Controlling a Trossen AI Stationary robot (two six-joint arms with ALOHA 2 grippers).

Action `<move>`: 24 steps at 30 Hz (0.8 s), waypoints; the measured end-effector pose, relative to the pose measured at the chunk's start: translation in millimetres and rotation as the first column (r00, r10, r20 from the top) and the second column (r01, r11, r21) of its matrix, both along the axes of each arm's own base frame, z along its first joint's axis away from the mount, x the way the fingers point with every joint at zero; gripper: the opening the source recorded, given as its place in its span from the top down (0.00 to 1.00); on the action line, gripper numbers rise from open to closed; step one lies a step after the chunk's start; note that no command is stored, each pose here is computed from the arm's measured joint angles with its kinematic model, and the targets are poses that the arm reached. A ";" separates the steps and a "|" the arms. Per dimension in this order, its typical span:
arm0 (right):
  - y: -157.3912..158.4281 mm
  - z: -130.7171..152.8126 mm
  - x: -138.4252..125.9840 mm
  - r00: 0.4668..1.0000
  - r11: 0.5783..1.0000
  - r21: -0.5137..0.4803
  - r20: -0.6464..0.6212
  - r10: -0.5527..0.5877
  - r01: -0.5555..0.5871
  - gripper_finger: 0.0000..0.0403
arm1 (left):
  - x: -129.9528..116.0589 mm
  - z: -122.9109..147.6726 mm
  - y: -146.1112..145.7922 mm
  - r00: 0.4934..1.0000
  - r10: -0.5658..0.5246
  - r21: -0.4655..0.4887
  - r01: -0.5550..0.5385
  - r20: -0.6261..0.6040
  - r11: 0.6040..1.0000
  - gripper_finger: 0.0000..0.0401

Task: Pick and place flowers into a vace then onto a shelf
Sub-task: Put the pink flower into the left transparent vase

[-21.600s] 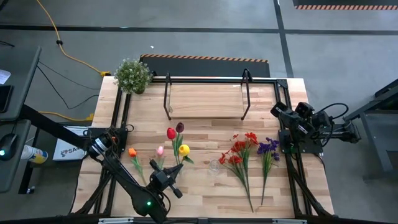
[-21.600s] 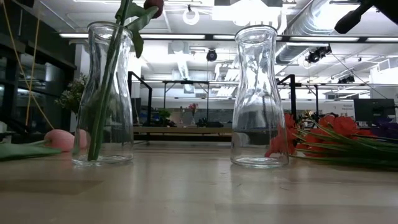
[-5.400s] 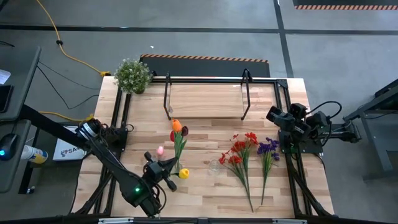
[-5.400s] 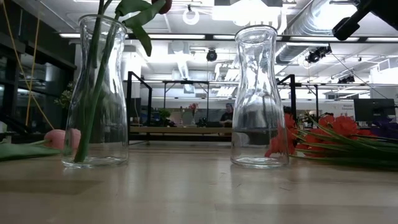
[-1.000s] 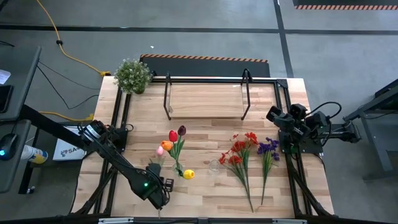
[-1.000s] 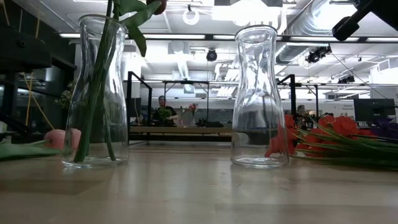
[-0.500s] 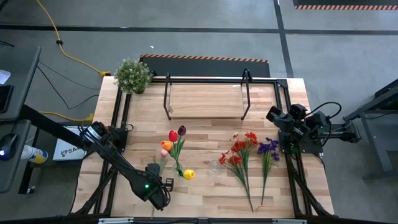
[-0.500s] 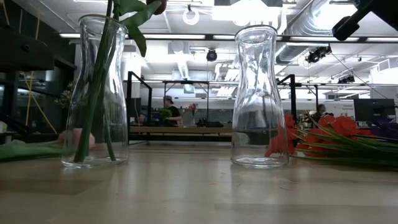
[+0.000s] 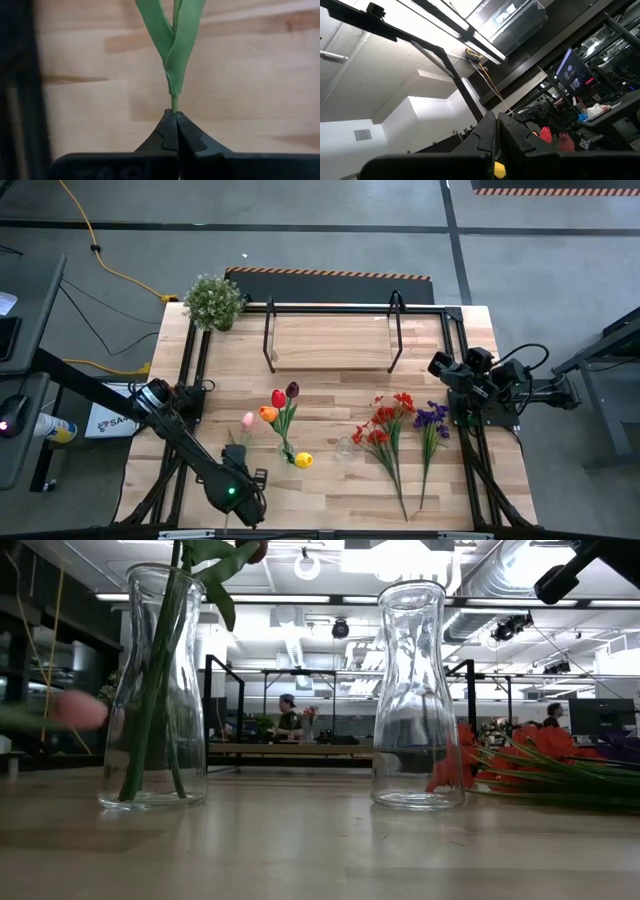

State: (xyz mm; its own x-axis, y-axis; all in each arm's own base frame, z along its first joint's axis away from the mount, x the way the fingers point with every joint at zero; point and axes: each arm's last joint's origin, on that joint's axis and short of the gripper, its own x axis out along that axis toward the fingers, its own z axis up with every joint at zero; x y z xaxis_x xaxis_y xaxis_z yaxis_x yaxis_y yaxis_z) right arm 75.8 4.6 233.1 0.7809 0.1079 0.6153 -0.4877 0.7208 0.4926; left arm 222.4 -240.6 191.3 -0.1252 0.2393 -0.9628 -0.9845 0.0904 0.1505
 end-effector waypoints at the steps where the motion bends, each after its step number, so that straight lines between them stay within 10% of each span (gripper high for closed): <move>1: 0.0 0.0 0.0 1.000 1.000 0.000 0.000 0.000 0.000 0.97 | -0.5 5.8 -1.4 1.000 -0.003 0.009 0.003 -0.002 1.000 0.95; 24: 0.1 0.1 -0.1 1.000 1.000 0.011 -0.001 0.011 -0.011 0.97 | -16.3 88.5 -24.5 0.973 -0.102 0.046 0.094 0.208 0.994 0.95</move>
State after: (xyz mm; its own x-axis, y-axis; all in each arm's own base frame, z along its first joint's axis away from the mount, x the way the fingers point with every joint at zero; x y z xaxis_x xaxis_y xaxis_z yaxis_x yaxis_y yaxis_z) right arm 75.7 4.6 233.2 0.7801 0.1101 0.6159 -0.4954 0.7099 0.5006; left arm 206.1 -265.1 279.7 0.1050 0.2752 -0.9556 -0.9810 0.1866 -0.0540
